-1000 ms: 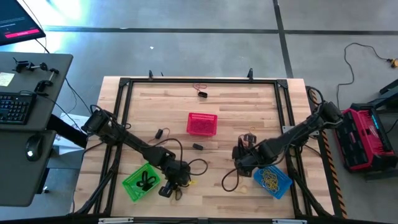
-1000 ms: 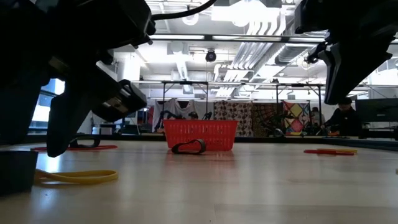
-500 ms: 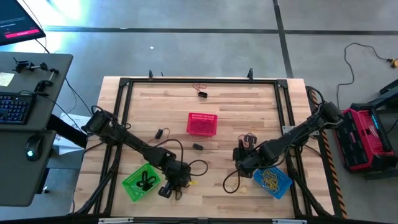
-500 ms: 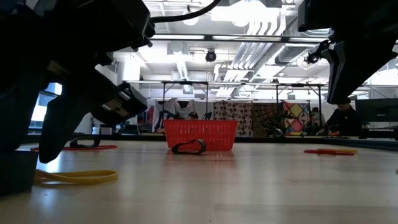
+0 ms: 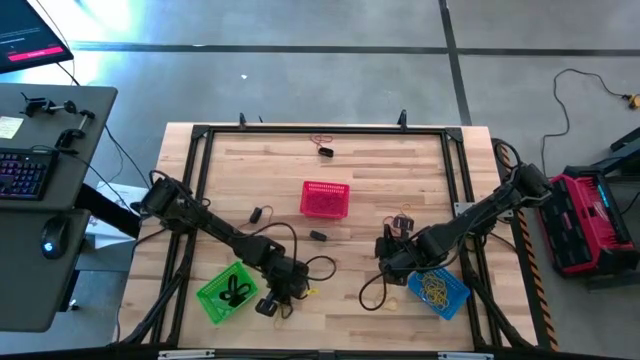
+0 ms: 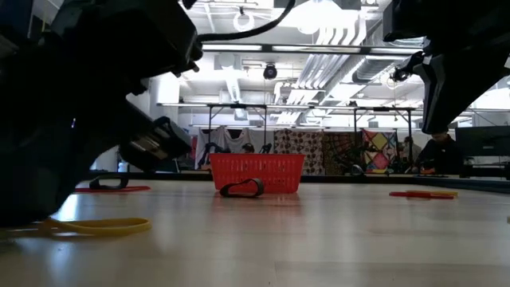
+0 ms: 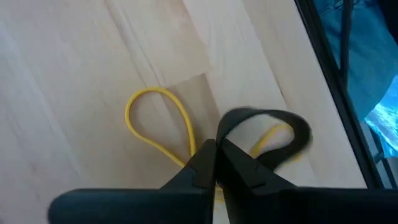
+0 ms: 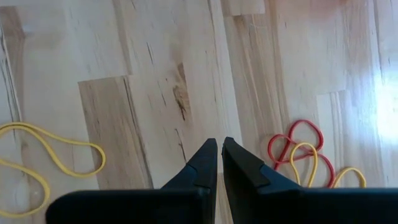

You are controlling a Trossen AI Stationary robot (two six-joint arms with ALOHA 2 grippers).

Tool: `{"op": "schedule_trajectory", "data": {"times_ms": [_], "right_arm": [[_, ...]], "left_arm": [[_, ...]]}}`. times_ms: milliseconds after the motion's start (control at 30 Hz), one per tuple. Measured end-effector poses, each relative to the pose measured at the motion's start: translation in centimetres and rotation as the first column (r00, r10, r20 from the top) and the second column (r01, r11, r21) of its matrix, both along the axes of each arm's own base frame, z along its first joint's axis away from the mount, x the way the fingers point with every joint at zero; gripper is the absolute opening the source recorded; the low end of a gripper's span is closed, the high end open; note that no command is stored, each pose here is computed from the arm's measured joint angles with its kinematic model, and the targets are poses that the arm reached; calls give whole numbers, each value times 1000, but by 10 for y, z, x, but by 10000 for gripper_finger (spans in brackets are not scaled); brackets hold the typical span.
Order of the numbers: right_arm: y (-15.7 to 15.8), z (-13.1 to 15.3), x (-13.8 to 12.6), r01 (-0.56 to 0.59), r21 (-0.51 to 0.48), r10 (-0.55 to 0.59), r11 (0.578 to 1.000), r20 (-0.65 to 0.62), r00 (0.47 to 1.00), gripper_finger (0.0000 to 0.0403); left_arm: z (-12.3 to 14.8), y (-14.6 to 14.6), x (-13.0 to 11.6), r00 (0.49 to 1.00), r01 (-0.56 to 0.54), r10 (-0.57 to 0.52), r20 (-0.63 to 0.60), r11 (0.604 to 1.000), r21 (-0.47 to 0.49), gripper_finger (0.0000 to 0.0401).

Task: Sort rubber bands into baskets
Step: Put the black rubber band into the green bin

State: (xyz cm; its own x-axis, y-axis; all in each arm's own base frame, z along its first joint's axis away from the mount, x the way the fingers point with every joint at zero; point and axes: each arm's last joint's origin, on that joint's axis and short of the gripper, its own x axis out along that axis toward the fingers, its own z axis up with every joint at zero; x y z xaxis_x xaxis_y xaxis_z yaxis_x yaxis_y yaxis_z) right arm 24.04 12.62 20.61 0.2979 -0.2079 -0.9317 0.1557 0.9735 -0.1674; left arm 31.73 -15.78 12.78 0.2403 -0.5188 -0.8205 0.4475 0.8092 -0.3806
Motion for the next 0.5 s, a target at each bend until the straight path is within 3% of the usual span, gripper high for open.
{"op": "schedule_trajectory", "data": {"times_ms": [300,500], "right_arm": [[0,0,0,0,-2,0,1000,-4,1000,14],[0,0,0,0,1,0,1000,3,1000,14]], "left_arm": [[23,5,-6,998,-32,29,47,998,45,2],[54,10,-27,997,-75,71,36,990,122,1]]}}
